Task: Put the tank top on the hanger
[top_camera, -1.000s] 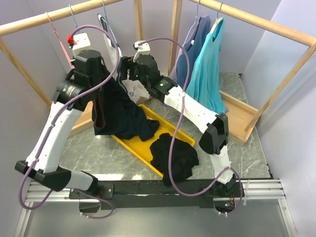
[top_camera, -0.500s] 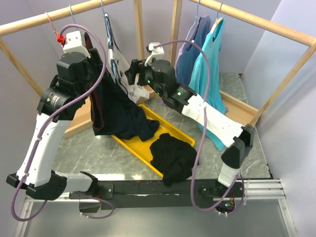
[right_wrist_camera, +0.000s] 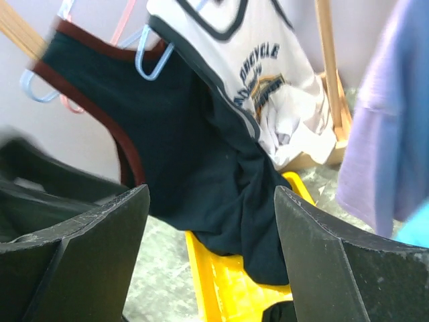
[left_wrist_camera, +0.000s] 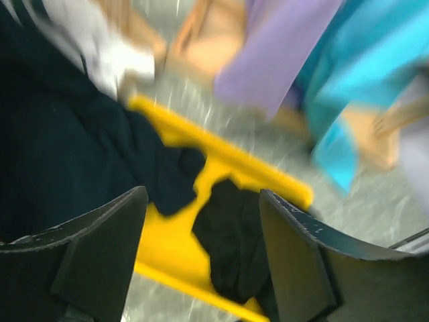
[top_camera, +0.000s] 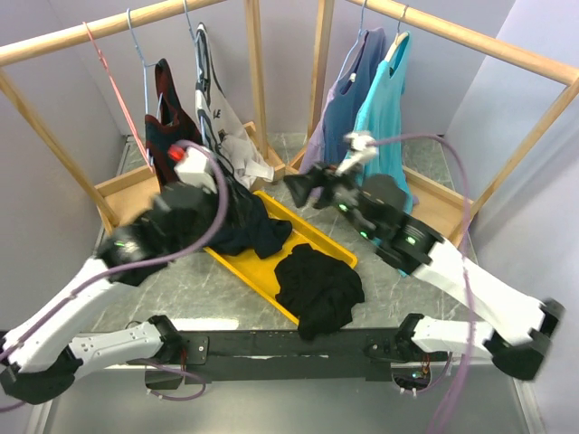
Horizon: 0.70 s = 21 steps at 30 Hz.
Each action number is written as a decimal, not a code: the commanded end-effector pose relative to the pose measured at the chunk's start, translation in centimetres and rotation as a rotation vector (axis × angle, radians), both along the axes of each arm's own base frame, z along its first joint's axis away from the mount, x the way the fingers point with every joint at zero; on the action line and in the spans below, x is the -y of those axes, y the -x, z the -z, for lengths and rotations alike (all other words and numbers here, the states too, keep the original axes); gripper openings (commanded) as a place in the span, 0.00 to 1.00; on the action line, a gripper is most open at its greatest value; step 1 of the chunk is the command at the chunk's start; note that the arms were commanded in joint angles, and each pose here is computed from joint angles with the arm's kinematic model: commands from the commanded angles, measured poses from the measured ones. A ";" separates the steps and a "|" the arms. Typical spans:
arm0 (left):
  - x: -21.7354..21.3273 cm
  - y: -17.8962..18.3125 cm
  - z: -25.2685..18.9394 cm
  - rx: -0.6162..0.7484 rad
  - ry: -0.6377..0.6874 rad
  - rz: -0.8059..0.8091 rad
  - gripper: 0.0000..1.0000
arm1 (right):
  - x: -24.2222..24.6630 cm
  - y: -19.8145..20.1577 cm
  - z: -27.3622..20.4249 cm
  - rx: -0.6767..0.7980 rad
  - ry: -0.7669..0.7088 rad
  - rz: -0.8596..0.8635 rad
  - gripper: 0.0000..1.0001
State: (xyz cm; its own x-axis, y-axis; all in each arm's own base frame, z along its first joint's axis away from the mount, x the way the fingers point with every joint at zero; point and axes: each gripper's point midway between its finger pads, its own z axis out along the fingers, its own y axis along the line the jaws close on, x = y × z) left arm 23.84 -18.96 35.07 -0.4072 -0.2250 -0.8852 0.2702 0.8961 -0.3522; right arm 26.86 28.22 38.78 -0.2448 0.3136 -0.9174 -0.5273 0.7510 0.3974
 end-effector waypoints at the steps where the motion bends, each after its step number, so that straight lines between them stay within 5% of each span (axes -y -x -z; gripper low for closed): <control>1: 1.9 0.2 6.0 -0.092 0.012 -0.051 0.78 | 1.8 1.3 0.2 0.006 -0.054 0.019 0.83; 11: 3.3 -4.6 19.1 -0.203 -0.309 -0.235 0.91 | 1.7 2.2 3.5 -0.055 0.015 -0.015 0.83; 21: 2.8 -8.9 24.1 -0.241 -0.369 -0.270 0.88 | 1.2 2.7 4.8 -0.076 0.035 -0.042 0.84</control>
